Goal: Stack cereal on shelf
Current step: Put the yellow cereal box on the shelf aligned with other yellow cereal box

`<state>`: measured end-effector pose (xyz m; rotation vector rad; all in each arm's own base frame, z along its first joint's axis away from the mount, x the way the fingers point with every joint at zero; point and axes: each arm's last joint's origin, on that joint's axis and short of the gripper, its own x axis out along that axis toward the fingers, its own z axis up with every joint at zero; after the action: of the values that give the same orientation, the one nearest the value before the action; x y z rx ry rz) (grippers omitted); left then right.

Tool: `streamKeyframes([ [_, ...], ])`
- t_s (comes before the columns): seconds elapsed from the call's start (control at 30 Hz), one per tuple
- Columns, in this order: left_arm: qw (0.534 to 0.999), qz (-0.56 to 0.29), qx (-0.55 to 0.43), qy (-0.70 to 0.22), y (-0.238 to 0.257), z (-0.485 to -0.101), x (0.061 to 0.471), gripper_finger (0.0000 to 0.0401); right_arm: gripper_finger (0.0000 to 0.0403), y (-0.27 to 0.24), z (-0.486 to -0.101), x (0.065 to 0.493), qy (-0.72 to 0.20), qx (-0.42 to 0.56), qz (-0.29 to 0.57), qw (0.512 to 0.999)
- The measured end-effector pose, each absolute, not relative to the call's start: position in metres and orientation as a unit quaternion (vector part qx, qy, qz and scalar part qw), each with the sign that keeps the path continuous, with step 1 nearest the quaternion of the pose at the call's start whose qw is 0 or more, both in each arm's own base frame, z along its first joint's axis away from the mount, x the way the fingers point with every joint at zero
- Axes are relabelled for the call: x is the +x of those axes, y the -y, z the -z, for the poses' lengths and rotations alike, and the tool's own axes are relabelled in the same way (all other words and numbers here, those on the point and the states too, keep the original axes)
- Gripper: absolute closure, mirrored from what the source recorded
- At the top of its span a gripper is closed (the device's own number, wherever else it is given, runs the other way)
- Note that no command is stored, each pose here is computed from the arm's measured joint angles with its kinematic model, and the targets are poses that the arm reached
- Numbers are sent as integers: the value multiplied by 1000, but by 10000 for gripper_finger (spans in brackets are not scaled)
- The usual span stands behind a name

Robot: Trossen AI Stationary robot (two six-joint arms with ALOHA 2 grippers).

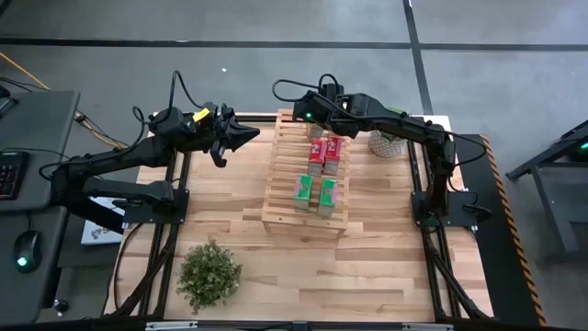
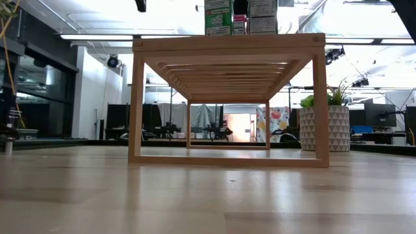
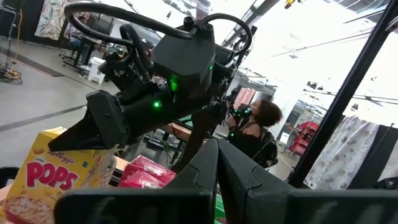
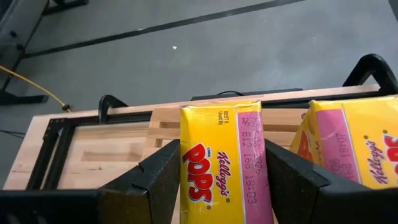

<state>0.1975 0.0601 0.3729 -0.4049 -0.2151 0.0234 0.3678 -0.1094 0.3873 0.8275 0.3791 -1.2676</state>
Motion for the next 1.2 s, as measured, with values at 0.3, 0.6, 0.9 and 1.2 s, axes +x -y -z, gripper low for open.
streamKeyframes([
  [0.3,974,-12,-201,107,-60,-373,198,401,204,110,-384,367,-173,365,587,702],
  [0.6,974,-12,-201,106,-60,-373,198,401,204,111,-384,369,-160,361,590,704],
  [0.9,974,-12,-200,106,-60,-373,198,401,204,111,-384,369,-161,351,594,706],
  [1.2,974,-12,-200,106,-60,-373,198,401,203,112,-384,368,-160,338,601,706],
])
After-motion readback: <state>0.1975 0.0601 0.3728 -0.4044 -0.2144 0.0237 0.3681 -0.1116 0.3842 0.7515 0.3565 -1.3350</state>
